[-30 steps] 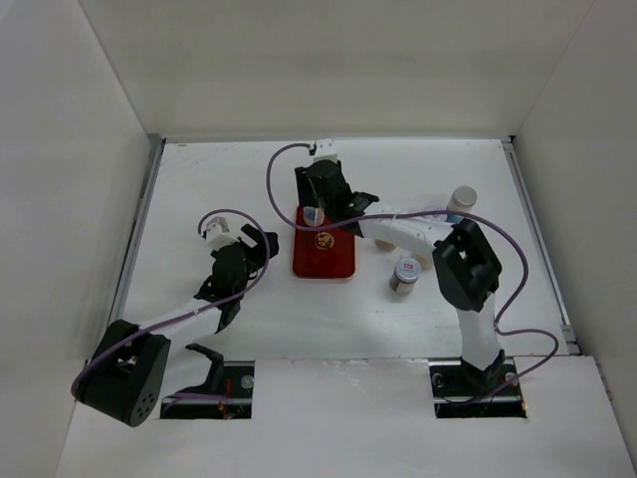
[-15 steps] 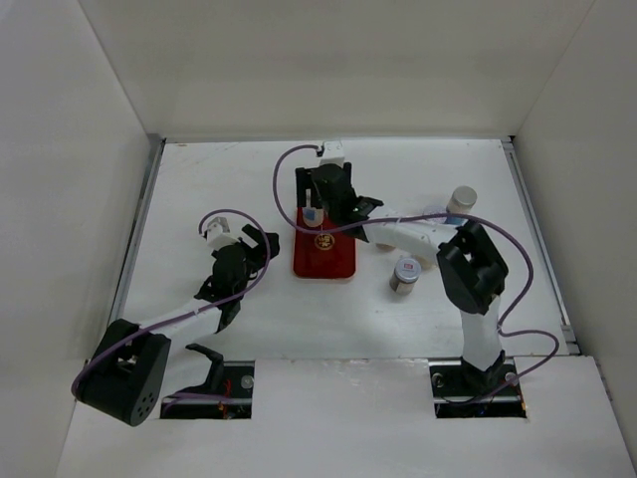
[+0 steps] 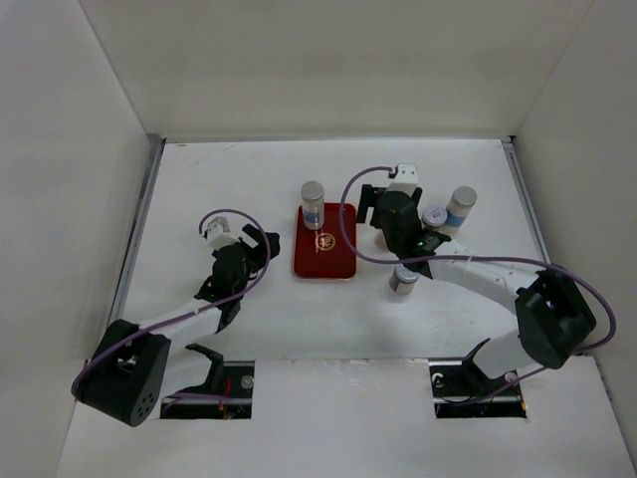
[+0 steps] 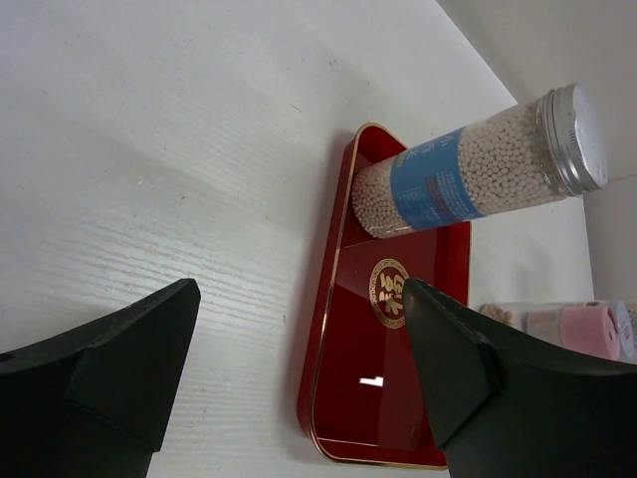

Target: Organize the condiment bottles

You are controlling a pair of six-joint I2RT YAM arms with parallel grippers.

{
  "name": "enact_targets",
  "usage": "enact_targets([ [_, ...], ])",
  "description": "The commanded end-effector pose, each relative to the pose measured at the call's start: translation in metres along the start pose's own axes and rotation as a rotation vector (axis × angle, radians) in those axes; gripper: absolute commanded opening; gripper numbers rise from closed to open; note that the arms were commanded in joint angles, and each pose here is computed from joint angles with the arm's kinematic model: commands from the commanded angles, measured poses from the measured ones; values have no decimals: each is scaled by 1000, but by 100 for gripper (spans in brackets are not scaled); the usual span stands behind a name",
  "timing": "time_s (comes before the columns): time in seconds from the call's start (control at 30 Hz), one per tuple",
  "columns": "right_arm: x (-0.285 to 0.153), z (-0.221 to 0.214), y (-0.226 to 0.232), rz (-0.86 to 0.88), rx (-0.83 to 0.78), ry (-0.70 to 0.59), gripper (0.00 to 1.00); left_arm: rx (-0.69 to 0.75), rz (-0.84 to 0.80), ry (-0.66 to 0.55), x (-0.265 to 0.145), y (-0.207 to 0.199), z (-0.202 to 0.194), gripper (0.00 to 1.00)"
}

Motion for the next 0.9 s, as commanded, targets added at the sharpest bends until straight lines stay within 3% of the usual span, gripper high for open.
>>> enact_targets([
  [0.0,3,-18,-24,-99,8,12,93,-23,-59,-30,-1,-14,8,83],
  [0.27,16,-47,-51,-205,-16,67,87,-19,-52,-18,1,-12,5,83],
  [0.47,31,-55,-41,-161,-17,111,63,-22,-56,-14,2,-12,4,83],
  [0.57,29,-46,-40,-170,-14,101,44,-21,-40,-24,2,-8,5,83],
  [0.73,11,-2,-18,-76,78,-48,41,-23,-54,-25,1,-12,6,83],
  [0.87,15,2,15,40,97,-43,42,-16,-44,-5,4,-10,1,83],
])
Point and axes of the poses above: each gripper's point midway between its finger pads, its own x axis out along the fingers, its own y axis along the line the jaws close on, z = x × y, the point moved 4 cm from there along -x, back along the fingers, and after that the axes turned 6 degrees about -x, right-handed, at the moved point
